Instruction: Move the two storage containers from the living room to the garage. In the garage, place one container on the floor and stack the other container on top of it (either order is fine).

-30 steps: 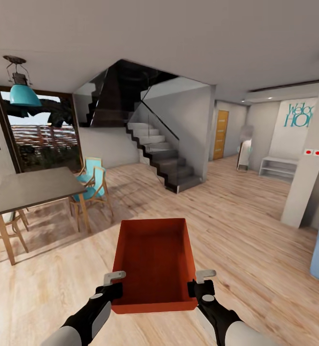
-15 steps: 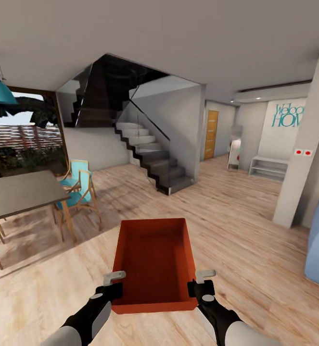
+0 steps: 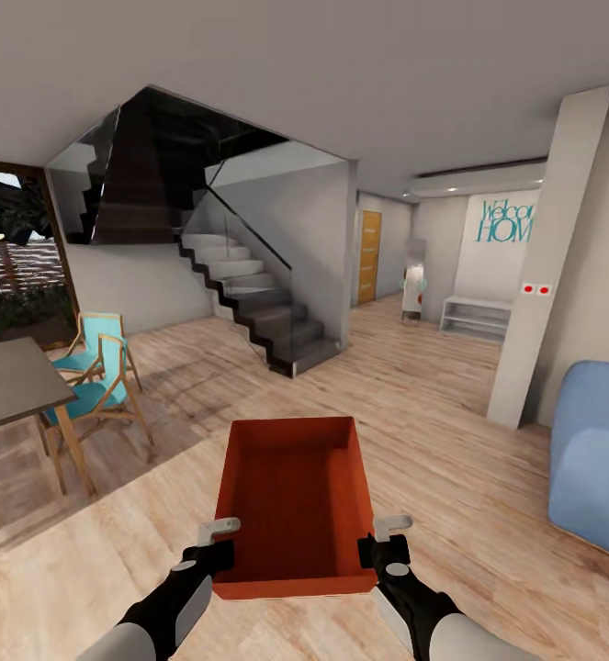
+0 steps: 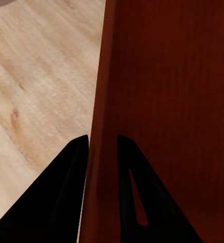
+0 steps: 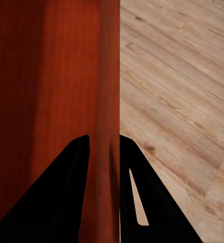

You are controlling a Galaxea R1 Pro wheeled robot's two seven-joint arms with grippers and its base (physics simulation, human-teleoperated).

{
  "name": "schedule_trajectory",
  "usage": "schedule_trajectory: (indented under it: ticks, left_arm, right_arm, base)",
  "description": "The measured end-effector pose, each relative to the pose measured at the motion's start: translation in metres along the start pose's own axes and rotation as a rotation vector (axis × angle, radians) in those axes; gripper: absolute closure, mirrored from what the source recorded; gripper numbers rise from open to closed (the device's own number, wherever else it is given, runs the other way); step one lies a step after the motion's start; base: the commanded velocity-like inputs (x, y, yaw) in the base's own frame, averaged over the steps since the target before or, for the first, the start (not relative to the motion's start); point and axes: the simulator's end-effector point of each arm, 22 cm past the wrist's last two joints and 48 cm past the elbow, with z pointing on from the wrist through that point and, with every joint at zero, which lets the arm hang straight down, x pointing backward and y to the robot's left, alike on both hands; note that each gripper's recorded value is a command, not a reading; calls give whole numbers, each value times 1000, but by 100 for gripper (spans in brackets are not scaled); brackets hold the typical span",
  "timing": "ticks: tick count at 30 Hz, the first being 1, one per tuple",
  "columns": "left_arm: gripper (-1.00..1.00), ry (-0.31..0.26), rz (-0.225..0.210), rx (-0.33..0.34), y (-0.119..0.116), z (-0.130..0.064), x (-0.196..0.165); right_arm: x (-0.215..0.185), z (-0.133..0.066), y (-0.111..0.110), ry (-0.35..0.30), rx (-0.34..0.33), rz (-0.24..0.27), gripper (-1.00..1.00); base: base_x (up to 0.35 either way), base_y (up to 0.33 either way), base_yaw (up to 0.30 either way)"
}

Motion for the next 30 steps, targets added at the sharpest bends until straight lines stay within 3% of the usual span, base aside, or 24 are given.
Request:
schedule_trajectory:
  ticks: [6, 30]
  left_arm:
    - [100, -1, 0, 0, 0, 0, -1]
    - [100, -1, 0, 0, 0, 0, 0]
  right_arm:
    - [0, 0, 0, -1, 0, 1, 100]
    - [0, 0, 0, -1, 0, 0, 100]
  base:
    - [323, 0, -42]
    - [323, 0, -238]
